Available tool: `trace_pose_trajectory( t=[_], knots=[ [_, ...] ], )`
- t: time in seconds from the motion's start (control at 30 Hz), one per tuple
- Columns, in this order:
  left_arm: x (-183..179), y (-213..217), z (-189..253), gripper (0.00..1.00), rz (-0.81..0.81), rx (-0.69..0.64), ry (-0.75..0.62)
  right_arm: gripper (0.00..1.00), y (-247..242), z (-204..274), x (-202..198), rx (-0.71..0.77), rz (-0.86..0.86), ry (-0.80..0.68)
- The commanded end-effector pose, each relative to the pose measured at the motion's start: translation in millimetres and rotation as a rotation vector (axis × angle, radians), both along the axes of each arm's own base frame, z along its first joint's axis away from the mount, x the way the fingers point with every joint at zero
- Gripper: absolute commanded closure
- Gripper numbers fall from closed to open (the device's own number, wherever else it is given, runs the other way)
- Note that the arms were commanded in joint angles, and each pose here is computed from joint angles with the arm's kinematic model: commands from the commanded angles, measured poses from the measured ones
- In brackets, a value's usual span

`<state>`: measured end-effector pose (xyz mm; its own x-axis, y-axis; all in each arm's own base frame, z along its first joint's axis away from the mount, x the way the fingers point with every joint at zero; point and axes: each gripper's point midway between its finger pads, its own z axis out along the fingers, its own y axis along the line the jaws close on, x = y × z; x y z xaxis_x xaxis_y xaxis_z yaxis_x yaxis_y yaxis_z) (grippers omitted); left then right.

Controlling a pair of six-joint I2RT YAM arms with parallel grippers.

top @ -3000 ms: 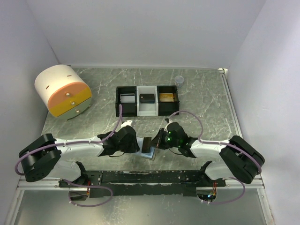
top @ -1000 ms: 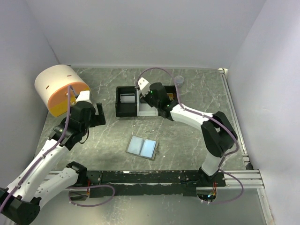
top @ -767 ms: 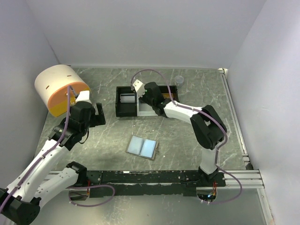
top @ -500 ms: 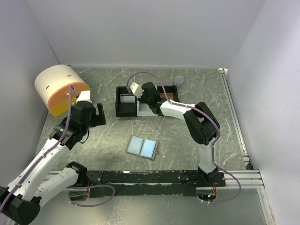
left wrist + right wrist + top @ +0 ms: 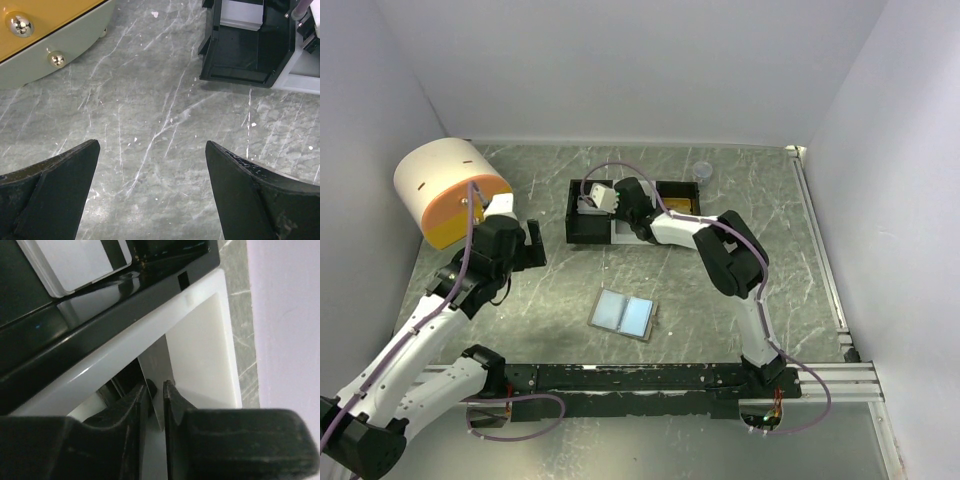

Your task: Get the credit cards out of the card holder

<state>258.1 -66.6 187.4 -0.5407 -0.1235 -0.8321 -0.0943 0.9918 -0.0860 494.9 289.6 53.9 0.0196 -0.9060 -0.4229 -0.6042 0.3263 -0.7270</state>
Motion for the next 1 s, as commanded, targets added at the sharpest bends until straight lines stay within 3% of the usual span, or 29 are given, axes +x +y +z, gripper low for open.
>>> trace_pose_trajectory(
  t=[0.0,0.7,0.97],
  knots=[
    [2,-3,3,0.01,-0.019,0.005,-0.005,0.74,-7,-8,-3,-0.006,0.000,0.065],
    [3,-8,-2,0.02,-0.049,0.007,0.014,0.69,-6,7,-14,0.141,-0.038,0.113],
    [3,-10,-2,0.02,-0.062,0.002,0.011,0.68,-2,43,-13,0.343,-0.116,0.079]
  ],
)
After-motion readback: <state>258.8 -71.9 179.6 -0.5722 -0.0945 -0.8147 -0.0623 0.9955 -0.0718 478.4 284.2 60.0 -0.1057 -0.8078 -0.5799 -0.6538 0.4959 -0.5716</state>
